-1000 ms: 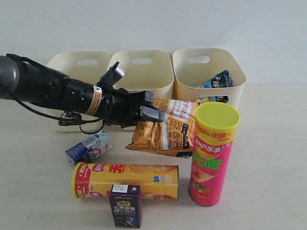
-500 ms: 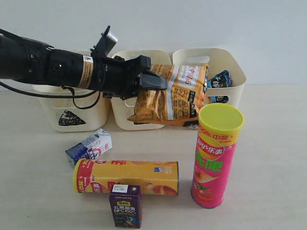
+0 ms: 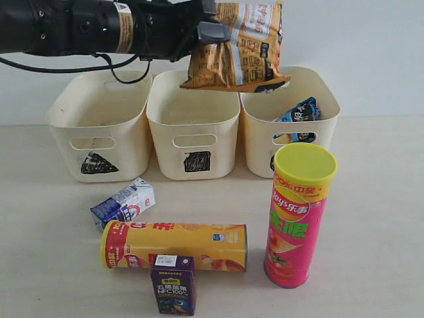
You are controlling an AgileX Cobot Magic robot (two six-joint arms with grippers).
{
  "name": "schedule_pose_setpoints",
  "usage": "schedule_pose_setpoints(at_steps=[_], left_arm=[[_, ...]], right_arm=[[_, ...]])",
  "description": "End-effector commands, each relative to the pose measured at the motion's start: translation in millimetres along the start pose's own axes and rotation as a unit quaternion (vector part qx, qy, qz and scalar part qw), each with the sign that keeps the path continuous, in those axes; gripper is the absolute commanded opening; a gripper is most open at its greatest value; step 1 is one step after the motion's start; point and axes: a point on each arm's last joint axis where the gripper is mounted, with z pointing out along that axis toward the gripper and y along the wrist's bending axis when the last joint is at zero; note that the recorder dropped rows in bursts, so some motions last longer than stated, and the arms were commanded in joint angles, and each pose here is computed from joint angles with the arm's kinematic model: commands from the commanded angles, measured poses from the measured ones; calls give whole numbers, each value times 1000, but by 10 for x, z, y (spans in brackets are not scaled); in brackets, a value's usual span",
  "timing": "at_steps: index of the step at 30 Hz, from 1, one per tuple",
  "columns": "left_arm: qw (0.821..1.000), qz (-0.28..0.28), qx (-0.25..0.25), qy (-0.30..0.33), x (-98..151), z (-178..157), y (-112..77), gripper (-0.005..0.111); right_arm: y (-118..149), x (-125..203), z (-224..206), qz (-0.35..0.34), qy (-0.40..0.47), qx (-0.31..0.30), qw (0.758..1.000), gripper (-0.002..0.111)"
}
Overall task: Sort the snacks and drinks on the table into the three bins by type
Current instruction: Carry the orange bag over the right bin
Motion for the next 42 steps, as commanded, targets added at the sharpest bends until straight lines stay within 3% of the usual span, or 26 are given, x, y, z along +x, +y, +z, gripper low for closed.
schedule_pose_setpoints(at_steps=[1, 11, 20, 26, 29, 32, 34, 37, 40, 42], left_arm=[[999, 34, -21, -25, -18, 228, -169, 4], [972, 150, -165, -80, 223, 818, -195, 4], [949, 212, -217, -92, 452, 1220, -172, 4], [948, 223, -211, -80, 580, 1373, -91, 6], [938, 266, -213, -65, 645, 1421, -45, 28], [943, 270, -187, -52, 694, 1453, -69, 71], [944, 271, -181, -50, 705, 1460, -87, 89], [936, 287, -198, -54, 694, 1451, -97, 92], [920, 322, -213, -58, 635, 1412, -160, 83], [919, 318, -221, -67, 568, 1364, -231, 74]], right_arm=[[-1, 7, 1, -5, -4, 0, 1000, 0], [-1, 7, 1, -5, -4, 0, 1000, 0], [-1, 7, 1, -5, -4, 0, 1000, 0], [-1, 7, 1, -5, -4, 0, 1000, 0], [-1, 7, 1, -5, -4, 0, 1000, 0], [-1, 7, 1, -5, -4, 0, 1000, 0], [-1, 7, 1, -5, -4, 0, 1000, 0], [-1, 7, 1, -5, -4, 0, 1000, 0], [-1, 7, 1, -5, -4, 0, 1000, 0], [-1, 7, 1, -5, -4, 0, 1000, 0]])
